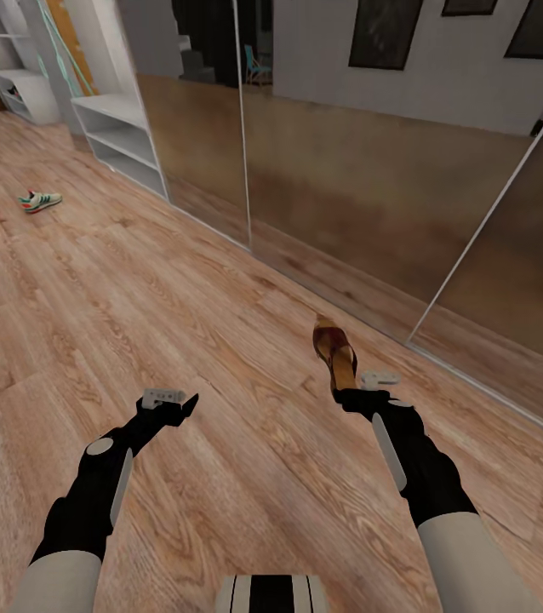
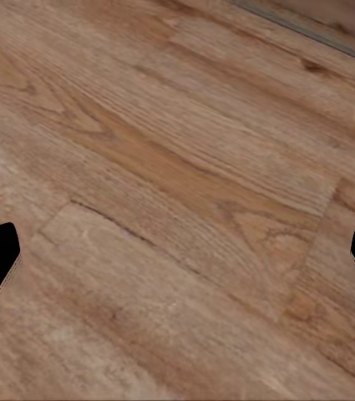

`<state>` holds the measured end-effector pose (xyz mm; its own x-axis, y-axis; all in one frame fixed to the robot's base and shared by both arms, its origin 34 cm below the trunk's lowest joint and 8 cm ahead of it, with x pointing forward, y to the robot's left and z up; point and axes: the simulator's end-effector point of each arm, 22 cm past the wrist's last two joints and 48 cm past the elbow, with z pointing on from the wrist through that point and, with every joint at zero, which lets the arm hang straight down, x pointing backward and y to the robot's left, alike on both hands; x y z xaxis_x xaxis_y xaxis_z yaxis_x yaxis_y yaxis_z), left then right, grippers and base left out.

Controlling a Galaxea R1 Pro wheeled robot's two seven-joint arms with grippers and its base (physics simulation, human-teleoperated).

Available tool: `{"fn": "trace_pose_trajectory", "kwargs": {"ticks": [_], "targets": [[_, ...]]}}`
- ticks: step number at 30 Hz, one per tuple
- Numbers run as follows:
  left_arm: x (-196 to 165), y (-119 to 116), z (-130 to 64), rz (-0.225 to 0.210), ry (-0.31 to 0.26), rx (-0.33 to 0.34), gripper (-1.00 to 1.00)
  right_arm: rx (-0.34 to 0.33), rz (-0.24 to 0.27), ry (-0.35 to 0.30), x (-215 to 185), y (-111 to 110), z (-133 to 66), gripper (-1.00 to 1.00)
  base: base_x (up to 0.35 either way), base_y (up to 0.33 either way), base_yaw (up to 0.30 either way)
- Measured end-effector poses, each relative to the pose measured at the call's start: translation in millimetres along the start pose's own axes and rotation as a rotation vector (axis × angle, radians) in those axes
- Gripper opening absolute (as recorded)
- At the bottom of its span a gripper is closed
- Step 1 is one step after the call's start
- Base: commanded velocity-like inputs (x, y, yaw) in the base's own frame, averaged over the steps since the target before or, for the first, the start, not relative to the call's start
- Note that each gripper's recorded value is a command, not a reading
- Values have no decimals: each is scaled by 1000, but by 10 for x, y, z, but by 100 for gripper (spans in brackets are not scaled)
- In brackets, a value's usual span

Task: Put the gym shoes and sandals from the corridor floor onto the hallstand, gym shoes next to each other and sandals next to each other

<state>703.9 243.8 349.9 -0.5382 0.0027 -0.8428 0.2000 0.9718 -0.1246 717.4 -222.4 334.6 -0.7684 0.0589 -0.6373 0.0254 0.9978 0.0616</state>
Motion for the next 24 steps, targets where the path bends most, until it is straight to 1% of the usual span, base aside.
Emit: {"fn": "trace_pose_trajectory", "kwargs": {"ticks": [24], "targets": [[-833,-81,-339,32,-133,0,100,-8,-4,-137,-714,61,-588,-100,0,0,0]]}}
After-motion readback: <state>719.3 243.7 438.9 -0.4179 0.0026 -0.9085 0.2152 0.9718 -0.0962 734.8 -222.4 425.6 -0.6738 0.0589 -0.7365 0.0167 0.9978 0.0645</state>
